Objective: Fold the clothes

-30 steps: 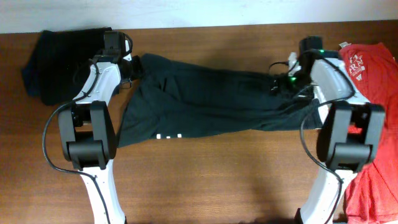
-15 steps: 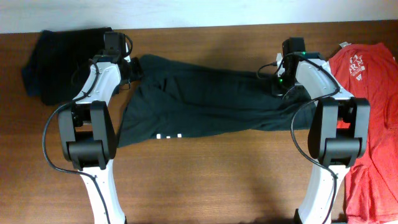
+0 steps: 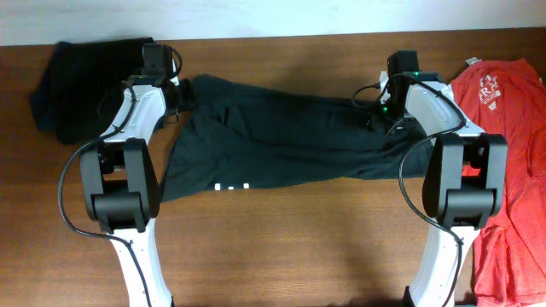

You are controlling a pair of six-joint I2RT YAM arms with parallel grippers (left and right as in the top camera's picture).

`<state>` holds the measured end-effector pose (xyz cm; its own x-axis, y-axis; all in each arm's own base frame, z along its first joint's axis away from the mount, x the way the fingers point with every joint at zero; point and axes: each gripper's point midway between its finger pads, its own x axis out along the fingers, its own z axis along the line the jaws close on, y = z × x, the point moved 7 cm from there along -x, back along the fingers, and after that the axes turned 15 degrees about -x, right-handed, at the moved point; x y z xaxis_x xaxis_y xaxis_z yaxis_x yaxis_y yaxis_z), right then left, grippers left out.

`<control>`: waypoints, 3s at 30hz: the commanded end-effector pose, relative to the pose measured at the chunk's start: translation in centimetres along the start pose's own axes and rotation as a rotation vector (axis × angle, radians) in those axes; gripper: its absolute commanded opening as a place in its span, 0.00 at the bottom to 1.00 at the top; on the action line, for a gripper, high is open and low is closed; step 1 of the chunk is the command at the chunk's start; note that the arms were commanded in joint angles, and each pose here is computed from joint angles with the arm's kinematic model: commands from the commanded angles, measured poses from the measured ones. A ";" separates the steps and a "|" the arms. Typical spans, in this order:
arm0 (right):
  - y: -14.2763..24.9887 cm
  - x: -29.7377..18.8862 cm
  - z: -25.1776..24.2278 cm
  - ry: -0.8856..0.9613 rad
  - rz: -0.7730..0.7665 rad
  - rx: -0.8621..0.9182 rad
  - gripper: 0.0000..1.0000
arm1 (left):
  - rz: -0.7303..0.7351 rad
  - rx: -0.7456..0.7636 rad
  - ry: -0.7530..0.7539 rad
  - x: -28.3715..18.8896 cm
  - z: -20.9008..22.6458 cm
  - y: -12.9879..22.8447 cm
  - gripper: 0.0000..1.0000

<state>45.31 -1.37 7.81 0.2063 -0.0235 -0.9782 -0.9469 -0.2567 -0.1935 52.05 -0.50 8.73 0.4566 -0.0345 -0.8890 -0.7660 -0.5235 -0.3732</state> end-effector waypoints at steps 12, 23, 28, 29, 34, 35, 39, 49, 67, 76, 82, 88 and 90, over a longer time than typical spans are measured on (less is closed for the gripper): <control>-2.1 -3.4 -1.8 0.013 -0.035 0.134 0.04 | -0.113 -0.001 0.049 -6.4 -1.4 -2.7 0.01; -1.7 -10.9 -6.6 0.194 0.018 0.348 0.04 | -0.076 -0.014 0.034 -14.2 -1.1 -1.6 0.01; -0.4 -10.9 -7.3 0.189 0.074 0.338 0.04 | 0.212 -0.020 -0.033 -15.7 0.4 3.6 0.01; -0.2 -10.9 -7.2 0.187 0.088 0.337 0.04 | 0.242 -0.013 -0.049 -15.8 0.3 4.3 0.01; 1.9 -11.3 -7.3 0.229 0.207 0.333 0.04 | 0.398 0.023 -0.207 -15.0 2.0 8.5 0.01; 2.2 -11.3 -7.3 0.225 0.227 0.332 0.04 | 0.439 0.021 -0.235 -14.5 2.7 9.5 0.01; 2.6 -10.9 -7.1 0.220 0.250 0.328 0.25 | 0.538 0.019 -0.301 -12.9 4.7 12.5 0.01; 2.6 -10.3 -5.8 0.106 0.246 0.354 0.73 | 0.469 0.033 -0.250 -16.8 2.1 9.5 0.26; 8.2 1.2 -1.6 -0.099 0.342 0.287 0.06 | 0.425 0.106 -0.307 0.8 6.7 7.7 0.01; 3.0 -6.0 -1.6 -0.067 0.187 0.319 0.06 | 0.241 -0.120 -0.440 -6.4 10.1 3.0 0.01; -1.7 -6.1 6.5 -0.187 0.031 -0.061 0.16 | 0.209 -0.033 -0.380 -8.5 5.7 4.1 0.03; 1.1 0.4 5.2 -0.053 0.244 0.048 0.07 | 0.295 -0.037 -0.413 -6.4 7.7 7.0 0.01; 2.2 1.3 3.8 -0.052 0.264 0.106 0.07 | 0.321 -0.056 -0.429 -5.1 9.4 8.4 0.01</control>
<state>43.30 4.33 7.16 -0.0283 0.0394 -0.9988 -0.9743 -0.2246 0.0188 40.59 2.38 9.15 0.0094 0.1524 -0.9883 -0.8255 -0.5565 -0.0937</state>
